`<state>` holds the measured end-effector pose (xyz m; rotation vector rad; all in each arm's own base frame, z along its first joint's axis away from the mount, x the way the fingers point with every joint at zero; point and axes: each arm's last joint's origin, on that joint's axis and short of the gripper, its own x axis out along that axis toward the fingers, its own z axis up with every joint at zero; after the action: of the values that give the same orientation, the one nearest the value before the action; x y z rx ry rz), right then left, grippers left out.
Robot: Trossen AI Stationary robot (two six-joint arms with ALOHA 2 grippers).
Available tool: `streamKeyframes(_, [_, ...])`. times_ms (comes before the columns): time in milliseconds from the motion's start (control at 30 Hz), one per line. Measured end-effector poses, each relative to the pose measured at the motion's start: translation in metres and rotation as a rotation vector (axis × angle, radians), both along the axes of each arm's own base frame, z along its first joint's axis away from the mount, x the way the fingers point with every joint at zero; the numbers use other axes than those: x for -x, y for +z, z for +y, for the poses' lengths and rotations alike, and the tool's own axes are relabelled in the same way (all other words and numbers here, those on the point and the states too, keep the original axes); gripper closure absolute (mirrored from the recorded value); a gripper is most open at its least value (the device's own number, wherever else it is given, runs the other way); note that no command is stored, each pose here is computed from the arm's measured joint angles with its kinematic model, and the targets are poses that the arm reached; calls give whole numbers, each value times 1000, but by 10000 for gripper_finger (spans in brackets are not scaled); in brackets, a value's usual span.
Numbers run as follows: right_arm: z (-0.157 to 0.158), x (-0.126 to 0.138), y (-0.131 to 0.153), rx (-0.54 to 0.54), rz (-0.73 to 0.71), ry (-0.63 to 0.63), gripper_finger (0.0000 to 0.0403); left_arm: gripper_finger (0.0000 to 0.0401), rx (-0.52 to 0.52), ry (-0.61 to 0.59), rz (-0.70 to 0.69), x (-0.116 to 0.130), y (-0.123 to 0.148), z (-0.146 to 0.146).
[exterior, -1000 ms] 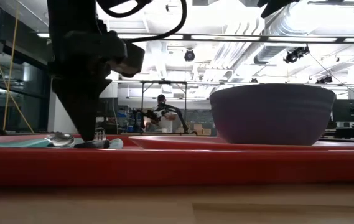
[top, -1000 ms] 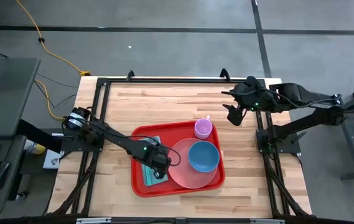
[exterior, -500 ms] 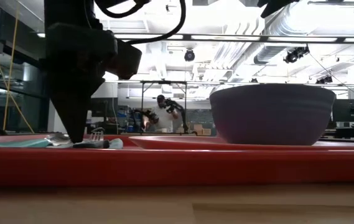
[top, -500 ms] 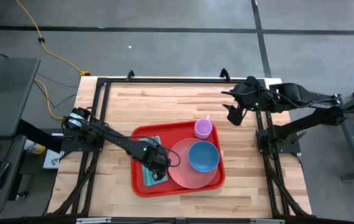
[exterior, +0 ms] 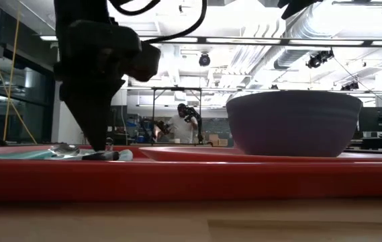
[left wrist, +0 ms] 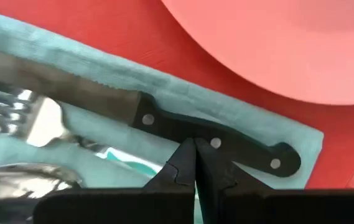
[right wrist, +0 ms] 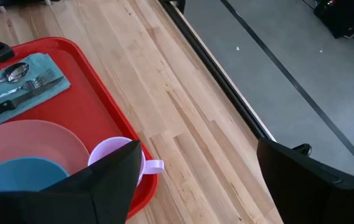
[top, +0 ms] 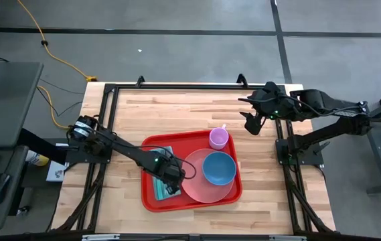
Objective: Set up tray
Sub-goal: Adjust the blue napkin on the red serving tray
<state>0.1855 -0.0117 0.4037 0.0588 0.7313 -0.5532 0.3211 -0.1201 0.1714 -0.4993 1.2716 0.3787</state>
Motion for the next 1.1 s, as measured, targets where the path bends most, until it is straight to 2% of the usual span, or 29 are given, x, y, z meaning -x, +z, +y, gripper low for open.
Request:
streamKeyframes(167, [0,0,0,-2,1,2,105,388,-51,-16,66,0,17,3])
streamKeyframes(367, [0,0,0,0,0,1,105,375,-179,2,135,1,35,13])
streamKeyframes(467, [0,0,0,0,0,2,105,385,-209,17,147,-2,39,26])
streamKeyframes(567, [0,0,0,3,4,8,105,392,-208,22,139,-7,41,37])
streamKeyframes(733, [0,0,0,3,4,8,105,392,-143,13,132,-13,41,49])
streamKeyframes(933, [0,0,0,10,9,15,105,392,-141,60,84,-21,42,66])
streamKeyframes(1100, [0,0,0,8,9,17,105,392,-150,82,107,-25,33,77])
